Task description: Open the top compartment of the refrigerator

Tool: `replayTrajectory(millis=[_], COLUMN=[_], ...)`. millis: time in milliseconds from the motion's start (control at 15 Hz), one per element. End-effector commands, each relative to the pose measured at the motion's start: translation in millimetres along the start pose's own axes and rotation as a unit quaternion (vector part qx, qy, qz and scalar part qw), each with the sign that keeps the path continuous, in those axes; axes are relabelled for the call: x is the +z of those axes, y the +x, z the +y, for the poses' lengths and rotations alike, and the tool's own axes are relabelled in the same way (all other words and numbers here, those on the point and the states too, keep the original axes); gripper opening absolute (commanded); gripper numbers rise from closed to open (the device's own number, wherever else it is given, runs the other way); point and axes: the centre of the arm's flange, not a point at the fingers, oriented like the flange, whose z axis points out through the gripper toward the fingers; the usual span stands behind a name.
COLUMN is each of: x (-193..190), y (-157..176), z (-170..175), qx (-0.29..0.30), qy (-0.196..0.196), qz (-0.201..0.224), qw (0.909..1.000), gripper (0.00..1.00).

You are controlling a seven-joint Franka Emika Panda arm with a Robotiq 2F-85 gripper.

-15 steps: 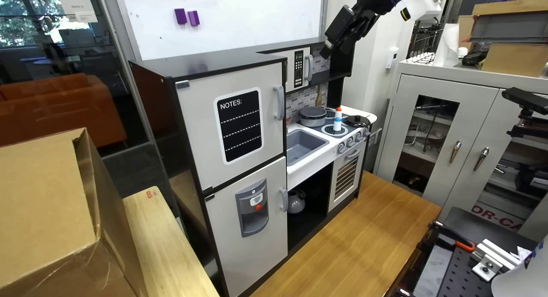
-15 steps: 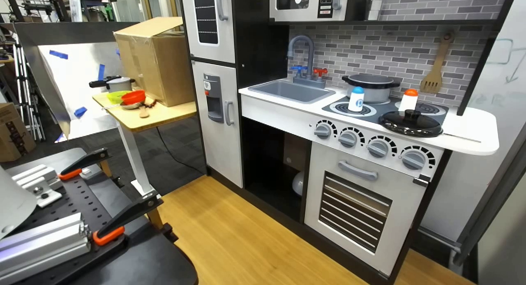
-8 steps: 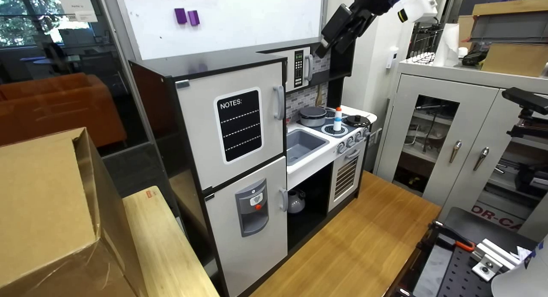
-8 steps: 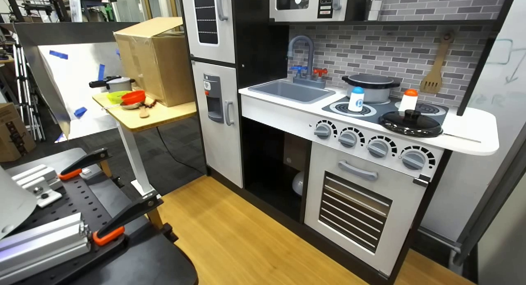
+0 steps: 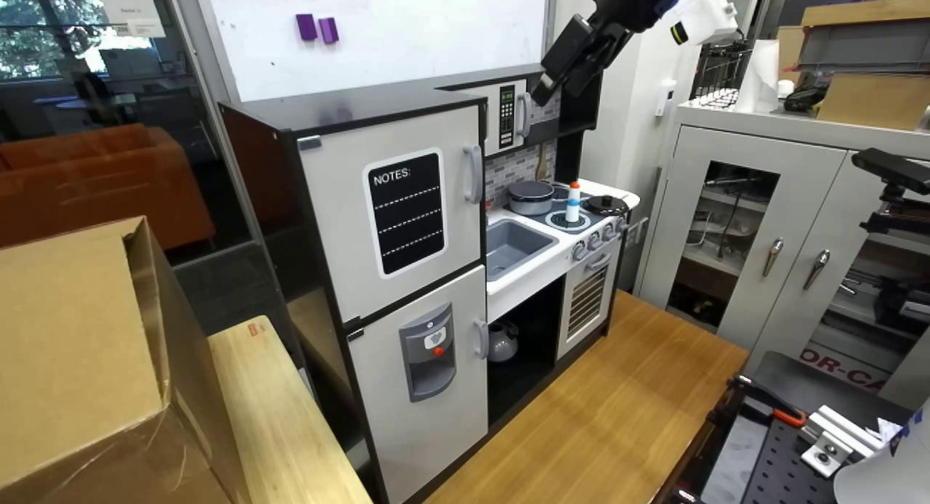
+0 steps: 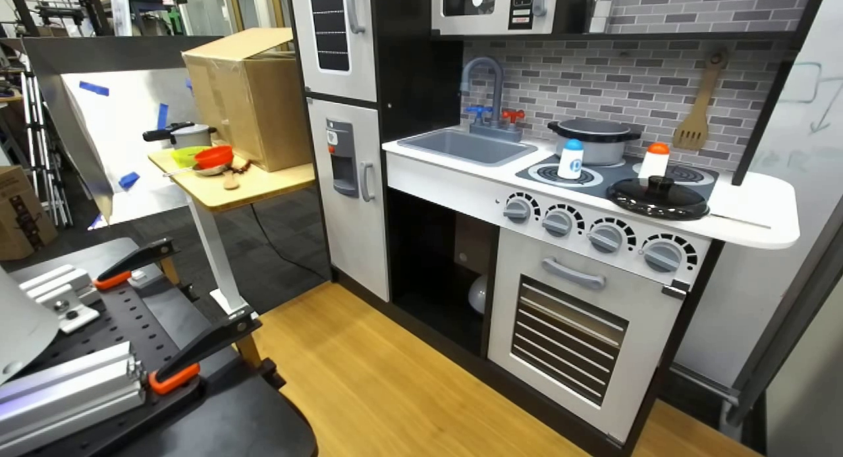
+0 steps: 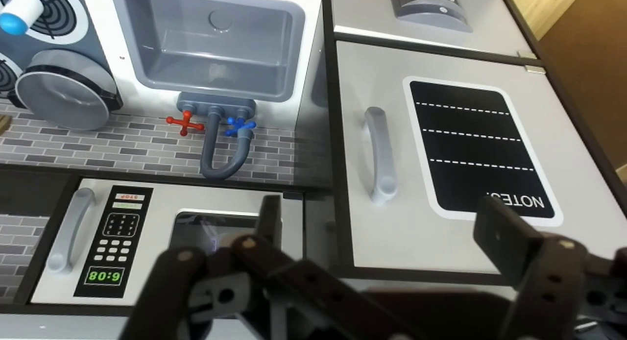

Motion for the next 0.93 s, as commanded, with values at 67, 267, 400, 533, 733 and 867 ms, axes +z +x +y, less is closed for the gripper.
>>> replayTrajectory(millis=[67, 267, 400, 533, 733, 867], x=[18, 27, 32, 35, 44, 56], y=[-3, -6, -7, -7, -6, -5], z=[-14, -23, -28, -32, -35, -36], qx=[-0.007, -0.009, -0.01, -0.01, -0.016, -0.019], qy=[0.01, 0.014, 0.016, 0.017, 0.016, 0.013], qz=[-0.012, -0.022, -0.027, -0.031, -0.039, -0.05], qw=[0.9999, 0.9996, 0.9995, 0.9993, 0.999, 0.9985], gripper=[1.0, 1.0, 1.0, 1.0, 1.0, 1.0])
